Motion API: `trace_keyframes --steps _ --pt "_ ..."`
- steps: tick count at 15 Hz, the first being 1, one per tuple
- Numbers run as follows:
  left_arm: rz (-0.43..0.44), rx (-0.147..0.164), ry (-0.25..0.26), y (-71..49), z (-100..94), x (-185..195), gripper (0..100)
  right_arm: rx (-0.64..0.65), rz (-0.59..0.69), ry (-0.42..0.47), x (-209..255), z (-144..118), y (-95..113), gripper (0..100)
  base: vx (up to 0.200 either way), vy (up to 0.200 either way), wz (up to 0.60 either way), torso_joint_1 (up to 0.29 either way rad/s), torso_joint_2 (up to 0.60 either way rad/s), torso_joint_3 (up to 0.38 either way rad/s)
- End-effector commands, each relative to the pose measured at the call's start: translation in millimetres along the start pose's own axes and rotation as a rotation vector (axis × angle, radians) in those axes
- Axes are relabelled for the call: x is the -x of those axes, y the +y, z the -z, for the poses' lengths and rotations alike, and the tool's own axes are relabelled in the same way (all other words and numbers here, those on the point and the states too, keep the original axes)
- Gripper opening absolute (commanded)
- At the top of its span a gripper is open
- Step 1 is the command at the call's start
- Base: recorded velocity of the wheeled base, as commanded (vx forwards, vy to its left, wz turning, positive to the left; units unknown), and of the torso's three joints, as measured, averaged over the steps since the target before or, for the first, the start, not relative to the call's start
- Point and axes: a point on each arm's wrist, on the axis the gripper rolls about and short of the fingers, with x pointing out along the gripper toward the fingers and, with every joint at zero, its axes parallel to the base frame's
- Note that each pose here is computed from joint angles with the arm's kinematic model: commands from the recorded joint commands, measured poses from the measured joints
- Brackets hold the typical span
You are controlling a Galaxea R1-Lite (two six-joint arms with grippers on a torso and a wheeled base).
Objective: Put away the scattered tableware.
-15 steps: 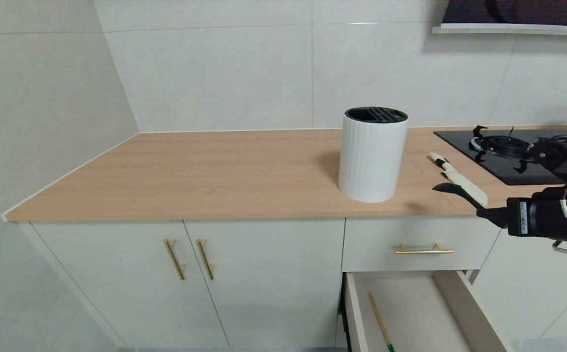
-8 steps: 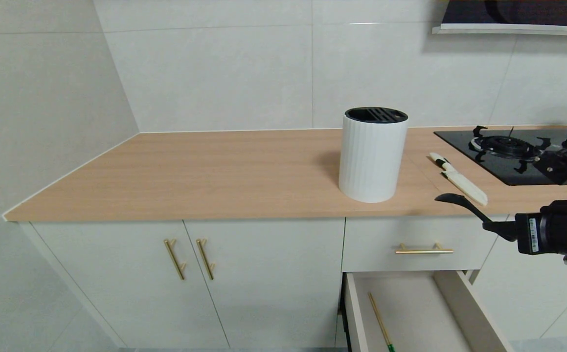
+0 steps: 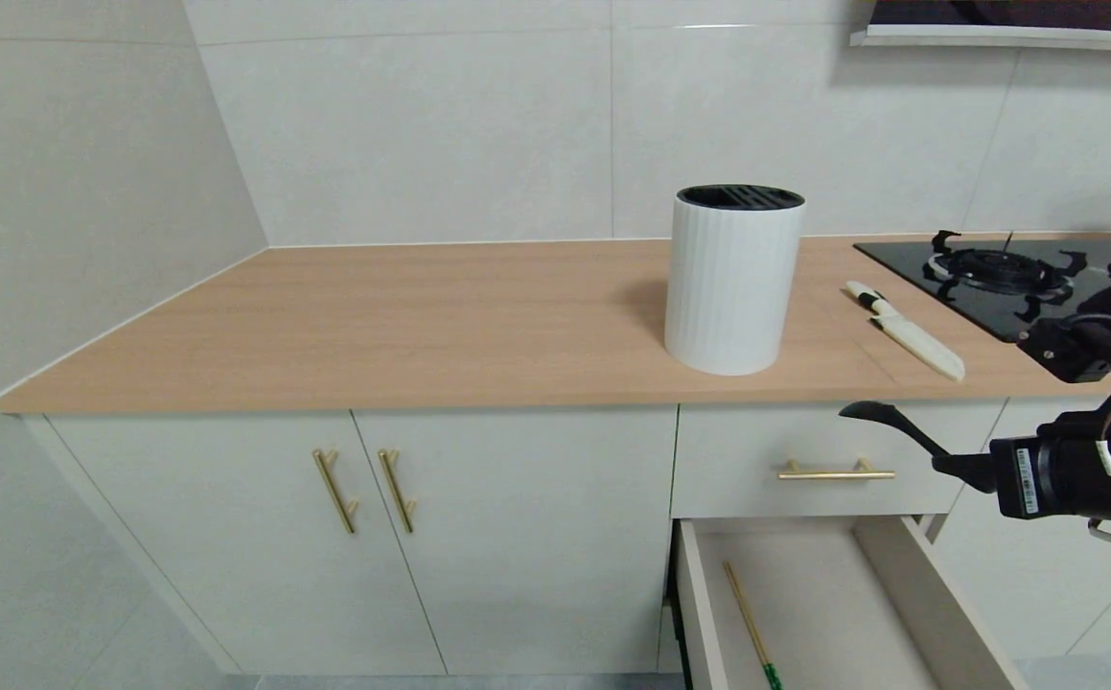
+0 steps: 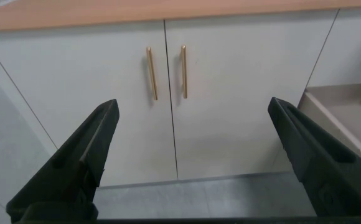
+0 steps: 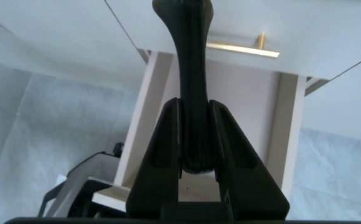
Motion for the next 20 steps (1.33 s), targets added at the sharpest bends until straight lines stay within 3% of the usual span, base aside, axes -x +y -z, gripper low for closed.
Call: trace_keyframes --steps 1,14,20 --pt "0.0 0.0 0.001 0.0 0.0 -0.1 100 -0.003 0.001 0.015 -4.8 1.1 -0.8 0 0.0 0.0 0.0 -0.183 0.48 0.276" --pt "0.0 0.0 0.001 0.0 0.0 -0.1 100 -0.017 0.036 0.103 -33.4 8.6 -6.9 0 0.0 0.0 0.0 -0.15 0.45 0.292" --pt "0.0 0.0 0.001 0.0 0.0 -0.1 100 -0.021 0.037 0.125 -39.2 10.9 -7.7 0 0.0 0.0 0.0 -0.014 0.06 0.037"
